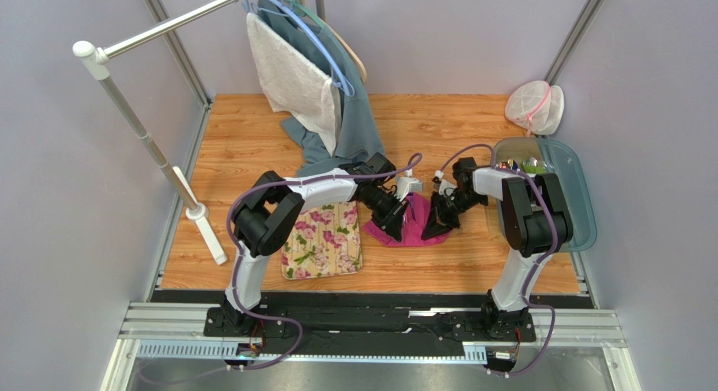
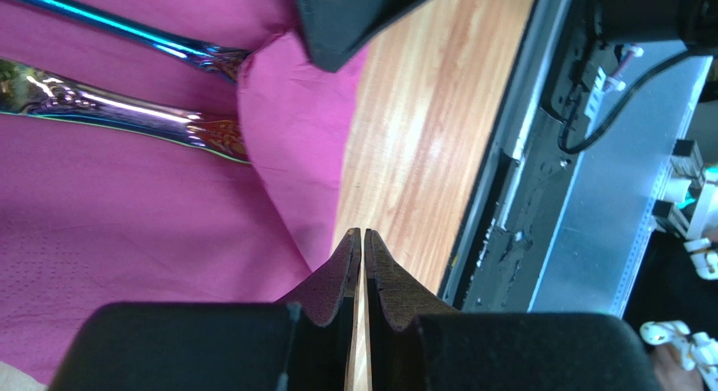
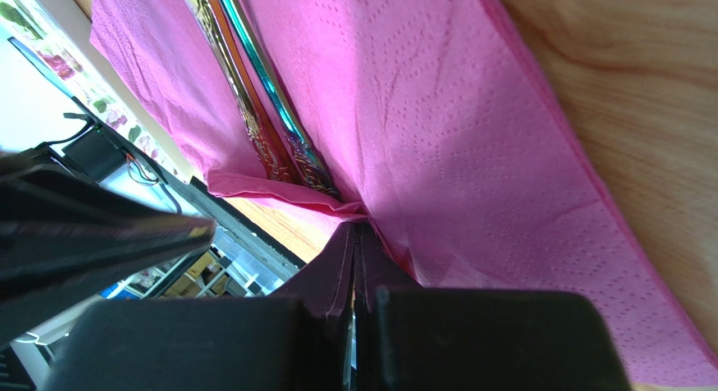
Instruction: Place the utensils on the paper napkin and roll it up
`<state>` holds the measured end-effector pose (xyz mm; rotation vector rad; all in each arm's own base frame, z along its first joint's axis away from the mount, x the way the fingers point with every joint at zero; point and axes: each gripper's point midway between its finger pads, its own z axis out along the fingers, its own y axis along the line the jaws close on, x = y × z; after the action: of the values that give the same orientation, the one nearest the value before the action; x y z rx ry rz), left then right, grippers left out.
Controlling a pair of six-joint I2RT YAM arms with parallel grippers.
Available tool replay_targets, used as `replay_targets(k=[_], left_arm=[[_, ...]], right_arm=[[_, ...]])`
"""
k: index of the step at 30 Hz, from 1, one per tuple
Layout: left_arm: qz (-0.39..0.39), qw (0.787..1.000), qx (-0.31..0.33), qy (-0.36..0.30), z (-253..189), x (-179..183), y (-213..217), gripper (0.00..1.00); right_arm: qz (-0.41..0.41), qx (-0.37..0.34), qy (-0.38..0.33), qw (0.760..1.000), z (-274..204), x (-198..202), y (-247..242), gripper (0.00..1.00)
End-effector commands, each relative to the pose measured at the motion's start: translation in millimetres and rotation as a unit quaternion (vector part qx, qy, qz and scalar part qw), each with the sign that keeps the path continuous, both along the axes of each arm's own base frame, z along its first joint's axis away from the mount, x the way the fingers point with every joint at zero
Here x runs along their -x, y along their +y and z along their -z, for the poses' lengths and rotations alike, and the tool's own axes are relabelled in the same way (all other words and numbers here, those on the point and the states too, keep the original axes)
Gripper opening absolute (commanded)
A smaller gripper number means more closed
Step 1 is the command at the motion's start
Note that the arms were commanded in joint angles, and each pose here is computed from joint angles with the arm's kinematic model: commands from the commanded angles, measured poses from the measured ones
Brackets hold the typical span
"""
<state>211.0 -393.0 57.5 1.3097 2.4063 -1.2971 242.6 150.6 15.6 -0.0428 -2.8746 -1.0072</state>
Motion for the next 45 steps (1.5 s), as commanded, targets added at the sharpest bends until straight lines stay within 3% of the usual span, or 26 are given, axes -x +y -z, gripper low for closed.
replay_targets(k=[1, 10, 19, 32, 45], left_arm=[[-0.017, 1.0, -0.008, 0.003, -1, -11, -8, 0.11], [-0.036, 0.997, -0.074, 0.008, 26, -16, 5, 0.08], [-0.043, 0.994, -0.1, 0.001, 37, -18, 13, 0.05], [-0.059, 0.994, -0.093, -0.001, 34, -29, 15, 0.04], [-0.024, 0.999, 0.006, -0.049, -22, -29, 2, 0.07]], right_arm=[[-0.009, 0.04, -0.036, 0.998, 5, -13, -9, 0.01], [-0.02, 0.052, -0.041, 0.998, -2, -14, -14, 0.02], [-0.038, 0.049, -0.069, 0.996, -27, -13, -15, 0.06], [-0.064, 0.025, -0.07, 0.995, -29, -4, -5, 0.06], [-0.059, 0.063, -0.04, 0.995, 1, -4, -14, 0.04]])
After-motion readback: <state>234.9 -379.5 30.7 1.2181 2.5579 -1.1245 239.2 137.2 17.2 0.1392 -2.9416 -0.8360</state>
